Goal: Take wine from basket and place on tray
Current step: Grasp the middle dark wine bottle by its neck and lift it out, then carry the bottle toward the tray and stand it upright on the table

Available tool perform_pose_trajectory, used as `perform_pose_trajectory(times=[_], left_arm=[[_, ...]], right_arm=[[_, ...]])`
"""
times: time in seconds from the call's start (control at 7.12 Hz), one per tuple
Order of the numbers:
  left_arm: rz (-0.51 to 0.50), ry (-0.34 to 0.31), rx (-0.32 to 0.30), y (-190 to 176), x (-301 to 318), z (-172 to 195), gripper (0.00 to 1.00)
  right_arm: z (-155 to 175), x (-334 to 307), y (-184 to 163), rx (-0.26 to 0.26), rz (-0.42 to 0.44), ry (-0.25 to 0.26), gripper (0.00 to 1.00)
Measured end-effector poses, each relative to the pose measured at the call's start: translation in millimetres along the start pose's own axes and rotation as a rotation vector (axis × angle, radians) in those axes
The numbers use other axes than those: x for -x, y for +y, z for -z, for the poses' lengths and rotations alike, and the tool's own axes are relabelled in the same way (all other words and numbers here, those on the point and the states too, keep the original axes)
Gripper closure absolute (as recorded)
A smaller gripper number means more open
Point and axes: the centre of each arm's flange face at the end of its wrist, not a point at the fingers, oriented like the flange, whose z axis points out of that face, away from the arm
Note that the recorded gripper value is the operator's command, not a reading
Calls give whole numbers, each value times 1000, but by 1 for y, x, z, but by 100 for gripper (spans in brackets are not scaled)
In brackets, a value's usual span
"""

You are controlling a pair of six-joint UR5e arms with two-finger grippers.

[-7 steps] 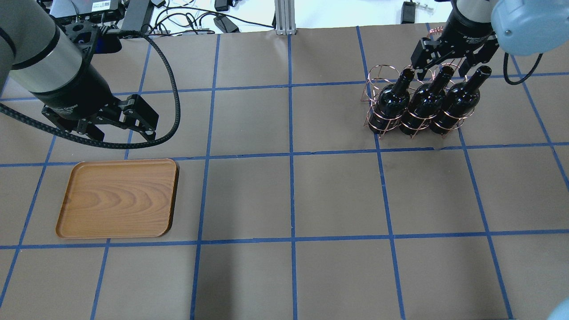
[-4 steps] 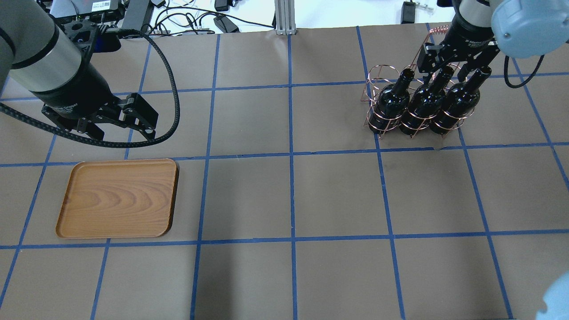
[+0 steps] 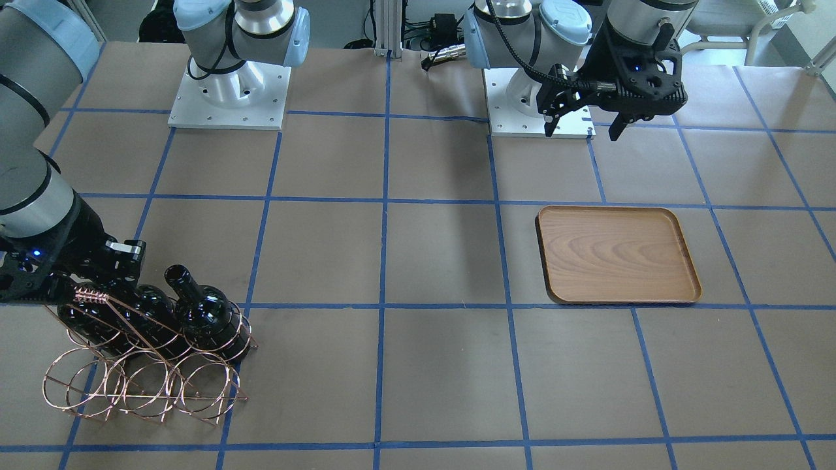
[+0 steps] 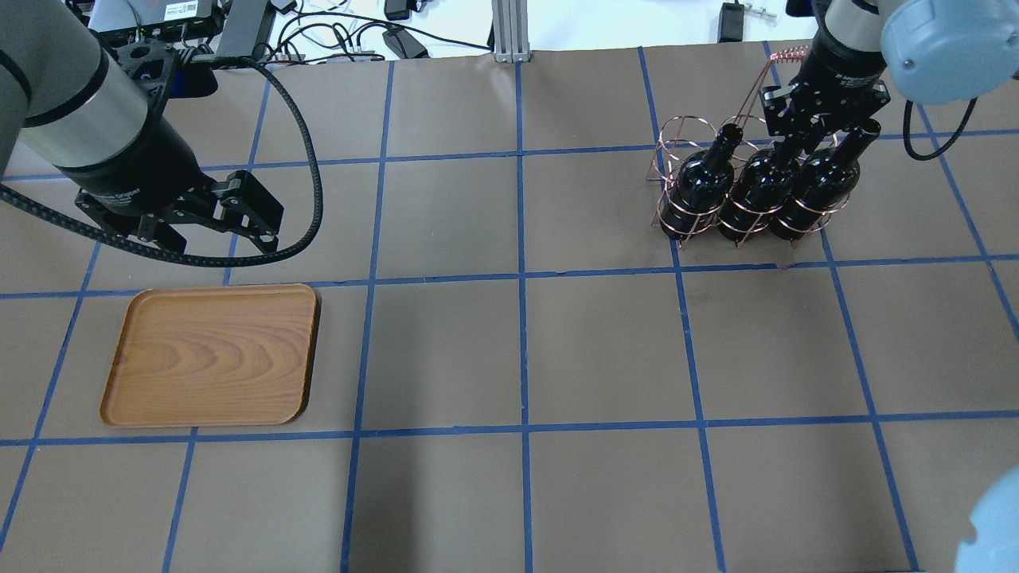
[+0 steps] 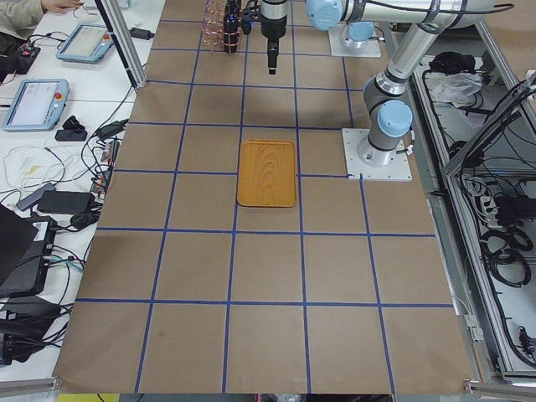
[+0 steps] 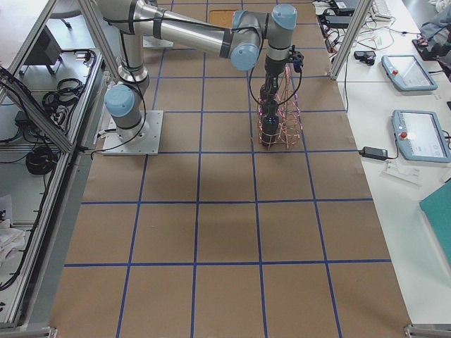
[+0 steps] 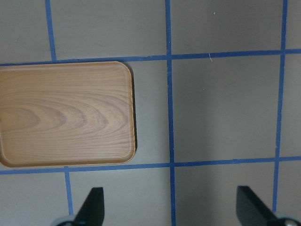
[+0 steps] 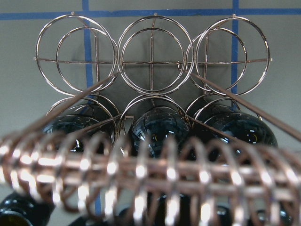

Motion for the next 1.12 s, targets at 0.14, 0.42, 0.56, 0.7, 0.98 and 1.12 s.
perform_pose_trajectory(times=[0.14,0.42,0.56,0.7,0.98,1.12], left_arm=[[-2,-1,0,0,0,0,0],[-4,-2,1,0,0,0,0],[-6,-2,1,0,1,0,0],[-9,-2,1,0,1,0,0],[-12,-8,3,0,2,-1,0],[-12,-19,6,-1,3,-1,0]], right_arm=[[17,0,0,-28,-5,3,95],[86,4,15,-79,-6,5,94],[124,7,30,-83,-4,-3,94],[151,10,48,-67,-2,-9,95],[147,26,78,32,-22,-20,98],[127,53,97,75,-45,-19,98]])
